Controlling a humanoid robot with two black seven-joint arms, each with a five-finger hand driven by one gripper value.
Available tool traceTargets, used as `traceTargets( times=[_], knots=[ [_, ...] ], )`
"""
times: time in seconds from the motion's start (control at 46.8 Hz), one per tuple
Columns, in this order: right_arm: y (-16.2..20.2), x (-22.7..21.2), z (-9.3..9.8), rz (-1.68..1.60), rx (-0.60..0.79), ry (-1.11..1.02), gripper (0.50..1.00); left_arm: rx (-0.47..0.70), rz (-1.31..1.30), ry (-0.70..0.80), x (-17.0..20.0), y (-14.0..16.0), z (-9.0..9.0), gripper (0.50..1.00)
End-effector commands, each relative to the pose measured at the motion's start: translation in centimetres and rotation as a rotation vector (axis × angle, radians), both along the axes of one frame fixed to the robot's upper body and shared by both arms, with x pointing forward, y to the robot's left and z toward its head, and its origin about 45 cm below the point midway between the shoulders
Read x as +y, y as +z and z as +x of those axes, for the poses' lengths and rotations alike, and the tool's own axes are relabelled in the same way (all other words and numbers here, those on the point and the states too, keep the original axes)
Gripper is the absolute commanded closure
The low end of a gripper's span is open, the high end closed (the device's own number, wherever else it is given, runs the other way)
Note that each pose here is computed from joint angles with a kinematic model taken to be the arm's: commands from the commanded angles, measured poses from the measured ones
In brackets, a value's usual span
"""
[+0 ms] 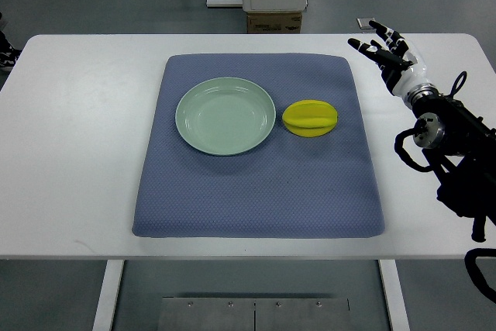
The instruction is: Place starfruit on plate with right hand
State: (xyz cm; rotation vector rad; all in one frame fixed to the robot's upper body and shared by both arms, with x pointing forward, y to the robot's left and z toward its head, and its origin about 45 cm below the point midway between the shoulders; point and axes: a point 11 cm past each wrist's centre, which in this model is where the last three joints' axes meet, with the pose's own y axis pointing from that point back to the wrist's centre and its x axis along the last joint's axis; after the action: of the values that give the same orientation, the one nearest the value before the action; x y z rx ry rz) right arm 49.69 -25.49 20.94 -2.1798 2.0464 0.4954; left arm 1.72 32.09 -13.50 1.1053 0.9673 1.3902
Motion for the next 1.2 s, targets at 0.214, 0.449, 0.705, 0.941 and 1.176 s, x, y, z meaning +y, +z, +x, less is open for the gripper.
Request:
traceTargets(
  times=[0.214, 0.449, 0.705, 0.941, 1.176],
  knots=[
    [-0.2, 0.8, -0.2, -0.006, -0.003, 0.061, 0.500, 0.000, 0.000, -0.002, 0.0, 0.0, 0.0, 0.500],
    [-0.2, 0.4, -0.3, -0.009, -0.004, 0.068, 0.500, 0.000, 0.000, 0.000, 0.0, 0.0, 0.0, 0.500],
    [-0.2, 1.0, -0.5, 0.011, -0.020, 0.131, 0.500, 0.000, 0.000, 0.001, 0.0, 0.0, 0.0, 0.500],
    [-0.6, 1.3, -0.8, -0.034, -0.013, 0.166, 0.500, 0.000, 0.000, 0.000, 0.0, 0.0, 0.0, 0.500],
    [-0.2, 1.6, -1.7, -0.101, -0.069, 0.298, 0.500, 0.000, 0.000, 0.001, 0.0, 0.0, 0.0, 0.500]
  ],
)
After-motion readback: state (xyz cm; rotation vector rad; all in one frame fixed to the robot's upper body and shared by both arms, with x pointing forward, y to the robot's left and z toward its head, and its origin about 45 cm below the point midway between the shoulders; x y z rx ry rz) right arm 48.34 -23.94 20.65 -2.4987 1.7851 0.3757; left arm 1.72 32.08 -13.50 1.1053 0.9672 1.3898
